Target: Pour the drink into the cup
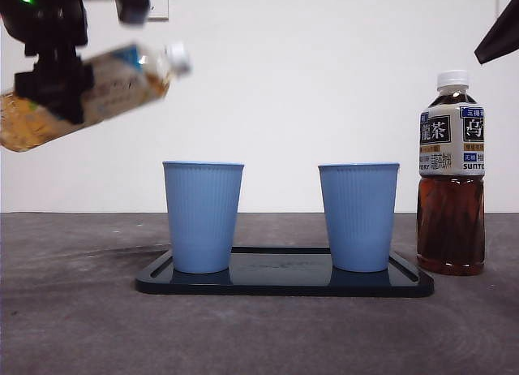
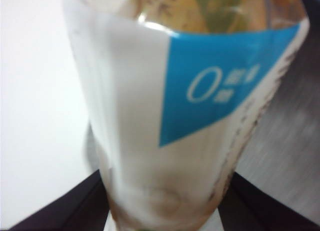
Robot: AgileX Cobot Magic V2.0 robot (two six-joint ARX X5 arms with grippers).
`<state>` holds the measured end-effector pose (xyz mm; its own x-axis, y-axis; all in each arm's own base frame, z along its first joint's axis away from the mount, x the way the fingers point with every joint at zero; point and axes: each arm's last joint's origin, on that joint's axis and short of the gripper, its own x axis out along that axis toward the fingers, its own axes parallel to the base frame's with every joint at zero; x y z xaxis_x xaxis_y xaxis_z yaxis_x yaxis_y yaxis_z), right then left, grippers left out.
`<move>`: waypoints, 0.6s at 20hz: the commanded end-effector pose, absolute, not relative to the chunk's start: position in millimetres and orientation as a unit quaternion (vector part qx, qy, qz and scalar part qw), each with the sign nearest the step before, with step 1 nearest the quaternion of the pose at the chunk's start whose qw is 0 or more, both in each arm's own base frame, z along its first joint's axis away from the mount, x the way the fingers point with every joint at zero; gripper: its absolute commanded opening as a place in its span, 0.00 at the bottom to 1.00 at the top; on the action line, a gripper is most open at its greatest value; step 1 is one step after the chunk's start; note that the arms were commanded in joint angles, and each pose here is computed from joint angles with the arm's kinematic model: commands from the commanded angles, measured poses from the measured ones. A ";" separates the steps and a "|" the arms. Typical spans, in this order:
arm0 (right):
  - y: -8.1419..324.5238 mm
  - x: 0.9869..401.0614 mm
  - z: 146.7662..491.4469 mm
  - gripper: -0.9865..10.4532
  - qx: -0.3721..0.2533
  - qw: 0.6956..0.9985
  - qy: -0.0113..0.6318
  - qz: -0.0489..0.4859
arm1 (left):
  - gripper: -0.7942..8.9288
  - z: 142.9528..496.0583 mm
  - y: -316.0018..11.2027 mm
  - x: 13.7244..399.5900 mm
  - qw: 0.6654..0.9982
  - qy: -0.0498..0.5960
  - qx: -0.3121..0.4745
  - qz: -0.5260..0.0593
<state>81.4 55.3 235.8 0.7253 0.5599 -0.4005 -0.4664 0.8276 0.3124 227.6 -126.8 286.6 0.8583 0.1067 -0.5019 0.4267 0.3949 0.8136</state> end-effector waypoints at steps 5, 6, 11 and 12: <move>55.6 81.0 240.3 0.46 0.093 0.926 0.235 0.281 | 0.30 343.2 -102.6 201.1 0.966 0.174 0.155 -0.112; 55.6 81.0 240.3 0.46 0.093 0.926 0.235 0.281 | 0.30 347.8 -98.2 198.1 0.971 0.166 0.114 -0.126; 55.0 81.2 239.8 0.46 0.091 0.929 0.235 0.271 | 0.30 337.9 -87.0 200.1 0.982 0.131 0.003 -0.135; 55.0 81.2 239.8 0.46 0.091 0.929 0.235 0.271 | 0.30 328.5 -87.0 202.4 0.983 0.123 -0.016 -0.135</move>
<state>81.7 54.7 235.4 0.7383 0.5397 -0.4046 -0.4487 0.8408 0.3029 201.2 -85.2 323.2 0.9260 -0.2541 -0.2790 0.2650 0.9643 0.0013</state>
